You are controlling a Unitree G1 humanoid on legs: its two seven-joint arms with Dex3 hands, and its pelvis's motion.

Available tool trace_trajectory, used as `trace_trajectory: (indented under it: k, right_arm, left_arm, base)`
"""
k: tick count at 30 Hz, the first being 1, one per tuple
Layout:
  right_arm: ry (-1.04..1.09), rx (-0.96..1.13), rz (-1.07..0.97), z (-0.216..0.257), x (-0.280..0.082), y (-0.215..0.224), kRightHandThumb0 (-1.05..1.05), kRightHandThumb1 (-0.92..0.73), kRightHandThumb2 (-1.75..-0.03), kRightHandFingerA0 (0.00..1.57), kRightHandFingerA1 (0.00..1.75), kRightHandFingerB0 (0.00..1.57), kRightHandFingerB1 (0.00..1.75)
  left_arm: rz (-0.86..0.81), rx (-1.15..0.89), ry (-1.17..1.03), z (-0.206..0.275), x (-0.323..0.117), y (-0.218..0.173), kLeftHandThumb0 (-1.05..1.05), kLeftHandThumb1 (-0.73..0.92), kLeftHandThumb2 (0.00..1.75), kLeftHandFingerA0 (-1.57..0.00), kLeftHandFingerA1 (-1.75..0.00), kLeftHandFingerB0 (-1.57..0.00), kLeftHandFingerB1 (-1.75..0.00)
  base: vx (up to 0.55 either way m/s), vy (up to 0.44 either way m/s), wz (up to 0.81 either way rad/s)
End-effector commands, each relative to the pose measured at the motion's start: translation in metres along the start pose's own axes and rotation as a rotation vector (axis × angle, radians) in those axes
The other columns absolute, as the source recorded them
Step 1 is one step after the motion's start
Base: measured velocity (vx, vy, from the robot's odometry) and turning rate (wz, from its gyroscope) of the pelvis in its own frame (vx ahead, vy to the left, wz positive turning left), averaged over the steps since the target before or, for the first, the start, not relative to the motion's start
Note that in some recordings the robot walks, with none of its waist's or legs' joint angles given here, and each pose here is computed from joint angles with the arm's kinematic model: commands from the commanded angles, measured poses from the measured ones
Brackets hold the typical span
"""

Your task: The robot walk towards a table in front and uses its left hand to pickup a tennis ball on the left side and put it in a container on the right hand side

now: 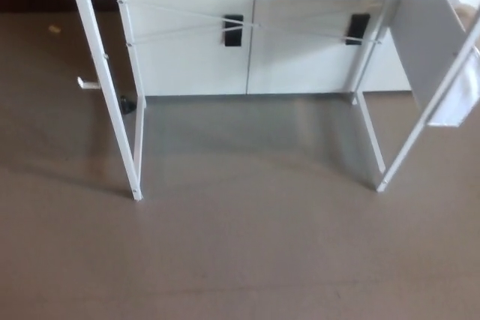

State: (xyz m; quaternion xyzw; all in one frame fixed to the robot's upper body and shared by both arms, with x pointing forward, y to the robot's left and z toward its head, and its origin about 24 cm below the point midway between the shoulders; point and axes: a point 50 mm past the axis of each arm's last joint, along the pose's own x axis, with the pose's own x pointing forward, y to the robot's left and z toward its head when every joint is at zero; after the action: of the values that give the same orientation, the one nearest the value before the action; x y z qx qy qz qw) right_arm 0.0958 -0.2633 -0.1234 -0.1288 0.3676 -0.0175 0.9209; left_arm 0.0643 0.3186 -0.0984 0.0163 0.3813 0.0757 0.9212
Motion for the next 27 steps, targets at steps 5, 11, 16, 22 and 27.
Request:
trace_trajectory:
  k: [5,11,16,22,27]
  right_arm:
    - [-0.008,-0.016,-0.022,0.003,0.001,-0.005,-0.6,-0.65,-0.59,0.41,0.78,0.17,0.35]
    - [-0.018,-0.028,-0.021,0.006,0.002,-0.005,-0.63,-0.5,-0.94,0.4,0.74,0.11,0.48]
    - [-0.016,-0.027,-0.027,0.006,0.004,-0.006,-0.62,-0.68,-0.59,0.41,0.8,0.17,0.36]
    - [-0.009,-0.036,-0.026,0.005,0.003,-0.006,-0.63,-0.68,-0.61,0.4,0.77,0.18,0.36]
    - [0.007,-0.012,-0.021,-0.005,-0.005,-0.005,-0.62,-0.67,-0.59,0.4,0.79,0.18,0.35]
  left_arm:
    - [0.006,0.014,-0.011,0.005,0.0,0.003,-0.2,0.66,0.6,-0.43,-0.37,-0.32,-0.33]
    - [0.012,0.005,-0.017,0.006,0.001,0.003,-0.2,0.65,0.59,-0.45,-0.37,-0.33,-0.33]
    - [0.011,-0.005,-0.02,0.007,0.001,0.003,-0.22,0.67,0.61,-0.43,-0.38,-0.32,-0.33]
    - [0.018,0.007,-0.018,0.008,0.001,0.004,-0.19,0.66,0.59,-0.44,-0.37,-0.32,-0.33]
    - [0.011,0.015,0.004,0.0,-0.004,0.005,-0.2,0.66,0.59,-0.44,-0.37,-0.32,-0.33]
  base:
    - [0.3,-0.073,0.07]
    - [0.34,-0.054,0.08]
    - [0.23,0.07,-0.15]
    - [0.32,0.217,-0.16]
    - [0.25,0.155,0.06]
